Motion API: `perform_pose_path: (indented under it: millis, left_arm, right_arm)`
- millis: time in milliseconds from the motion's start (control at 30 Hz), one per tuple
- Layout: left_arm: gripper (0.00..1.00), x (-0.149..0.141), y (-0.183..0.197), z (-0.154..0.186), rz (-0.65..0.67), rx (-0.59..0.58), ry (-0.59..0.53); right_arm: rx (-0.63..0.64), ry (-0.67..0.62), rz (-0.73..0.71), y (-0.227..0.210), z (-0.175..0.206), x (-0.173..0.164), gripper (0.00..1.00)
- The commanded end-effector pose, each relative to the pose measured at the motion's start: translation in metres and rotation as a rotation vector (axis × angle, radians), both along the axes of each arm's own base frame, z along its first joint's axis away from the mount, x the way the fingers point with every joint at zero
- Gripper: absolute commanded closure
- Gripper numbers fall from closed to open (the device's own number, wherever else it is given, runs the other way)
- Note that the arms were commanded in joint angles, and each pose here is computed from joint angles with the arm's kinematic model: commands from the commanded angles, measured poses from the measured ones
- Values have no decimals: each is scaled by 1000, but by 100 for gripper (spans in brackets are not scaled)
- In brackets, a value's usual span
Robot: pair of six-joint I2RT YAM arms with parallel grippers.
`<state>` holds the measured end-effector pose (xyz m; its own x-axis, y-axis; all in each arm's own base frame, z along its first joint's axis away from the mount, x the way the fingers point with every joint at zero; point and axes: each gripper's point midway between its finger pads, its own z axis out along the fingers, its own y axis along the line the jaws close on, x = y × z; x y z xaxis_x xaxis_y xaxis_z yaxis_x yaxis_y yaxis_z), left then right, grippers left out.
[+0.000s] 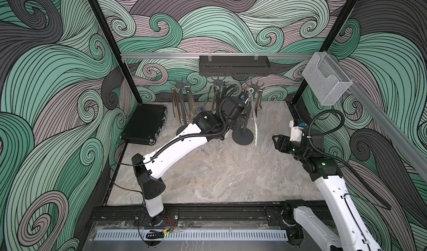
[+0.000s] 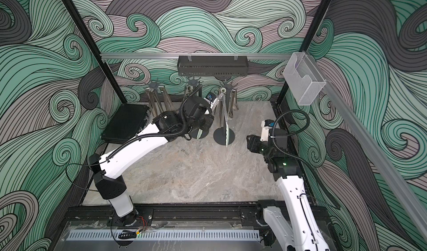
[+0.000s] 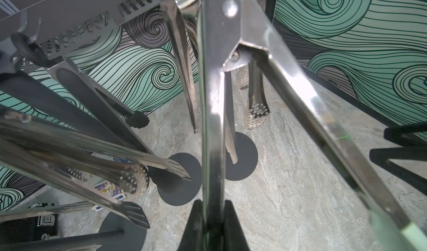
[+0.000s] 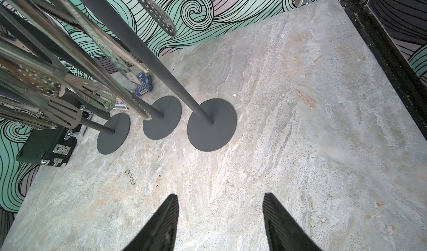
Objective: Hang food tongs on kitchen utensil racks
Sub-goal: Hang the food tongs on the rack.
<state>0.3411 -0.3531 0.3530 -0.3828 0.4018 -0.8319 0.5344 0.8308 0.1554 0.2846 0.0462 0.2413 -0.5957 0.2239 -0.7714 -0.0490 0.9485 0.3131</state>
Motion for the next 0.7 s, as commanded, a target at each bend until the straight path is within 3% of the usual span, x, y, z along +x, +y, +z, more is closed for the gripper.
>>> perform_pose_path:
  millis: [0,667]
  left_arm:
    - [100,8,-1,8,17,-45,-17]
    - [100,7,-10,-6,-15,-63,24]
  right_arm:
    - [-7,-4,19,2,1,0,40]
    - [-6,-5,23,3,1,0,40]
